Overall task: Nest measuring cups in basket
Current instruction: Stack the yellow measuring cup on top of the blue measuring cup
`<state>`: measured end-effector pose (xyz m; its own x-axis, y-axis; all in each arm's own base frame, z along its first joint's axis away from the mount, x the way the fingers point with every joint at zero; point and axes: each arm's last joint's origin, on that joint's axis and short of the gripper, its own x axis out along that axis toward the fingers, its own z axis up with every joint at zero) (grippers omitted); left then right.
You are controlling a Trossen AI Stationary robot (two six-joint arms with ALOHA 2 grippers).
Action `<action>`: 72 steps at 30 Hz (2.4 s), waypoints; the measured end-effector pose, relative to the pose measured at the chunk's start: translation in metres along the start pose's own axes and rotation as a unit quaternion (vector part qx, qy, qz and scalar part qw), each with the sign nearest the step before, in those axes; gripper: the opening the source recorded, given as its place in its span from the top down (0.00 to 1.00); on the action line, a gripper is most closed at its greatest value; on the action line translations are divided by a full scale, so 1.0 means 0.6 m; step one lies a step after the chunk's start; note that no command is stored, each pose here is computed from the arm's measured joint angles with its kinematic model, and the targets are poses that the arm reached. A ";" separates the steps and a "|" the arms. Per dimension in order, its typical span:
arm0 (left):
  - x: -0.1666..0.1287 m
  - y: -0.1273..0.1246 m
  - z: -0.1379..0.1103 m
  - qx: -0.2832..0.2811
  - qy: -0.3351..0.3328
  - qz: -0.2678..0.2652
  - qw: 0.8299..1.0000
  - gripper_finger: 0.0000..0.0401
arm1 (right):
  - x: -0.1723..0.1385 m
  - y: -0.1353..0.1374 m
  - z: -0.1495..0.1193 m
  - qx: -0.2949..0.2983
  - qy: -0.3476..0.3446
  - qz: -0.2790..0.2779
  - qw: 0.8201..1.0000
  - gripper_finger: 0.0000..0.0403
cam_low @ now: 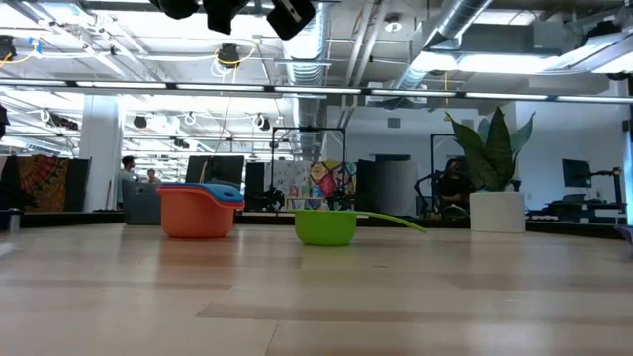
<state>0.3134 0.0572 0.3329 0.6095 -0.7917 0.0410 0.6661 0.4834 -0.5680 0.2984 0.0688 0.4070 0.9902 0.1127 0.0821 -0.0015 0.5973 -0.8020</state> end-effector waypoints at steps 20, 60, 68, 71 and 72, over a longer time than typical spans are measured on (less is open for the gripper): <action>0.001 0.007 -0.001 -0.040 -0.035 0.048 0.997 0.99 | 0.027 0.013 -0.013 -0.009 -0.029 0.010 0.999 0.97; -0.163 -0.163 -0.095 -0.032 0.064 0.671 0.738 0.60 | 0.249 0.016 -0.321 0.489 0.352 0.103 0.791 0.98; -0.181 -0.175 -0.102 0.038 0.142 0.726 0.671 0.60 | 0.305 0.029 -0.367 0.538 0.380 0.099 0.746 0.98; -0.191 -0.182 -0.102 0.056 0.154 0.734 0.659 0.60 | 0.316 0.045 -0.378 0.545 0.401 0.106 0.728 0.98; -0.194 -0.184 -0.101 0.062 0.157 0.735 0.656 0.60 | 0.321 0.050 -0.381 0.547 0.402 0.107 0.726 0.98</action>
<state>0.1426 0.0733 0.3410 0.5264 0.5365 -0.6596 -0.5017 0.8223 0.2685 0.5210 -0.0730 0.2635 0.7110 0.0591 -0.7007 0.1587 0.9573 0.2418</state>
